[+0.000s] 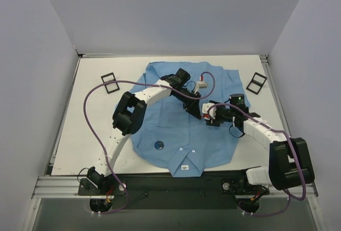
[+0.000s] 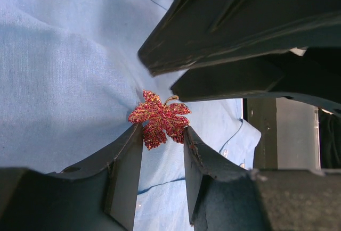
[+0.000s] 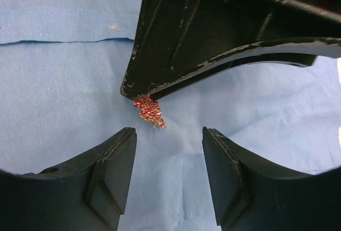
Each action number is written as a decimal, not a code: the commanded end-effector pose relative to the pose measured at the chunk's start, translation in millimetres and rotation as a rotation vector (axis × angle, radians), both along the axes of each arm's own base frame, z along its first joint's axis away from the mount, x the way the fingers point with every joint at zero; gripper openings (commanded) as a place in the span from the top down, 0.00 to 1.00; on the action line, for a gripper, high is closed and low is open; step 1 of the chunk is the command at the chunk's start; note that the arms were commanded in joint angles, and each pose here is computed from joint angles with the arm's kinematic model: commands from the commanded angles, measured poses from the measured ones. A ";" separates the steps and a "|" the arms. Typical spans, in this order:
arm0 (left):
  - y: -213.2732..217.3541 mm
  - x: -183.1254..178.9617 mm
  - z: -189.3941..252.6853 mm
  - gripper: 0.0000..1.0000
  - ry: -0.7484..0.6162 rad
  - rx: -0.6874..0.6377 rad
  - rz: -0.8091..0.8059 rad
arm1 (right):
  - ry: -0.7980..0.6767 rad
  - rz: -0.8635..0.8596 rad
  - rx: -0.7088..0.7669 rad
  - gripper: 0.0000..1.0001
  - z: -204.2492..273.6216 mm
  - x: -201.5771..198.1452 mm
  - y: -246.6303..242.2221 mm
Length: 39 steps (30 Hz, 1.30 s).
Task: Remove the brooch from the garment
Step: Pick up the brooch from the clothes.
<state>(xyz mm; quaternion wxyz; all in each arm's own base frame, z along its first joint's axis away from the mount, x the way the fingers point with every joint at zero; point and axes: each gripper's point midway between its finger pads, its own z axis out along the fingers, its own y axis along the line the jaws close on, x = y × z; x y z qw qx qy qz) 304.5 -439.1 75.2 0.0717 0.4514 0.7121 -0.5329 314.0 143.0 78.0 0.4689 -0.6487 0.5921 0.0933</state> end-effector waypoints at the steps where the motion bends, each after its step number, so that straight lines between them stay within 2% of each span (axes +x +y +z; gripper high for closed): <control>1: -5.3 -1.8 18.7 0.58 0.012 -0.080 -0.040 | -0.025 0.098 0.059 0.48 8.8 1.5 18.3; 6: -5.2 -1.5 17.9 0.58 0.018 -0.083 -0.041 | -0.023 0.101 0.077 0.60 8.9 3.7 20.8; 12: -6.3 -1.3 17.4 0.57 0.030 -0.085 -0.041 | -0.038 0.100 0.087 0.67 10.8 5.8 22.4; 26: -8.9 5.4 23.2 0.57 0.047 -0.099 -0.020 | -0.020 0.178 0.055 0.74 4.2 -11.2 26.1; 32: -9.8 5.9 24.5 0.57 0.052 -0.102 -0.017 | -0.020 0.181 0.040 0.82 1.6 -12.4 27.3; 35: -9.7 5.8 25.2 0.57 0.052 -0.102 -0.017 | -0.028 0.181 0.033 0.89 1.4 -11.4 28.5; 38: -9.5 5.6 25.9 0.57 0.051 -0.103 -0.017 | -0.031 0.181 0.031 1.00 2.2 -10.6 29.1; 39: -8.9 6.4 25.8 0.57 0.049 -0.101 -0.014 | -0.024 0.181 0.029 1.00 1.8 -11.4 29.2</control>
